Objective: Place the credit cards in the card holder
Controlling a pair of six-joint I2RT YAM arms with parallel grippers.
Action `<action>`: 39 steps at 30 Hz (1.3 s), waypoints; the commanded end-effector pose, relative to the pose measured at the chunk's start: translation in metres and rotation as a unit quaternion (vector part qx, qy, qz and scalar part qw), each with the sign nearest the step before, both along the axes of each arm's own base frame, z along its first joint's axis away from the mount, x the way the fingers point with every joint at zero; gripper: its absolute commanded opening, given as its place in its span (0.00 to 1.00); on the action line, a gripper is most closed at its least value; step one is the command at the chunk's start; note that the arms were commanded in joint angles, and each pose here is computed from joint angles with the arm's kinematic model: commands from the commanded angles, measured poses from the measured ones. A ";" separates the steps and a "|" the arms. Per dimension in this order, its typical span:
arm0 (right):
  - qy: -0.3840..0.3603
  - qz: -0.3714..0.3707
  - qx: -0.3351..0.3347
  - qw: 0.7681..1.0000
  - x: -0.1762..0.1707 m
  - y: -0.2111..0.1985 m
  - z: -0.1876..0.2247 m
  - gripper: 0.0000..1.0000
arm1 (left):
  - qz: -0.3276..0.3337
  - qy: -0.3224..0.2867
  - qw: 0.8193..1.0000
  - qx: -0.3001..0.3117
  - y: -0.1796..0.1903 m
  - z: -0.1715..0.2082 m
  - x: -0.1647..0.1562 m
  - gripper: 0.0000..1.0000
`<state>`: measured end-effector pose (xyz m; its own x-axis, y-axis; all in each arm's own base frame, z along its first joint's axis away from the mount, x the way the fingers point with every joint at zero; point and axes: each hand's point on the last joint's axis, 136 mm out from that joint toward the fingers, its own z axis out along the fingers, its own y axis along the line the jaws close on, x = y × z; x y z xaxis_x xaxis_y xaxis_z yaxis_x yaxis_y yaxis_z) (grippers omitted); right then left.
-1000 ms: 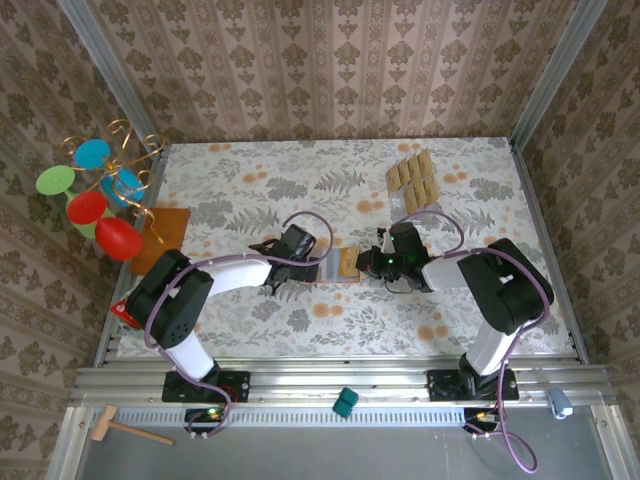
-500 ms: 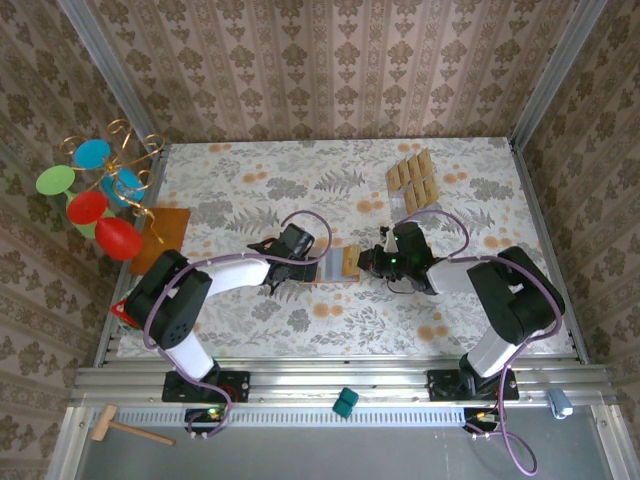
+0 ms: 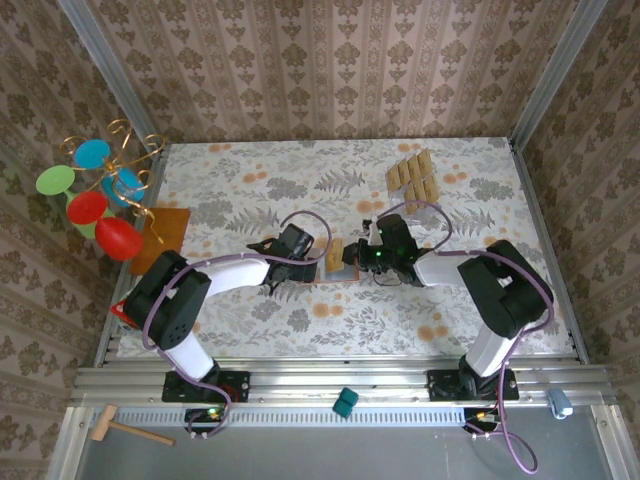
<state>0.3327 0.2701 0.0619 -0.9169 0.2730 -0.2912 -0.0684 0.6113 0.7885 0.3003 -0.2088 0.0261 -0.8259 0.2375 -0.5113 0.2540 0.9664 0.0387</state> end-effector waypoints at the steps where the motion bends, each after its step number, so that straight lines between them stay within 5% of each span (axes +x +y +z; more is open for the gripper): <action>1: 0.012 0.000 -0.002 1.000 0.000 0.001 -0.013 0.00 | -0.003 0.034 0.999 0.038 0.019 -0.012 -0.017 1.00; 22: 0.024 -0.006 0.007 1.000 -0.004 -0.006 -0.025 0.00 | -0.011 0.004 1.000 -0.015 0.000 0.027 -0.003 1.00; 39: 0.004 -0.005 0.021 1.000 0.005 -0.004 -0.002 0.00 | -0.005 0.033 0.999 0.016 0.013 -0.006 -0.014 1.00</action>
<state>0.3326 0.2650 0.0436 -0.9205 0.2924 -0.2593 -0.0367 0.5958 0.8023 0.2922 -0.2032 0.0317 -0.8412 0.2431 -0.4830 0.2644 0.9641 0.0248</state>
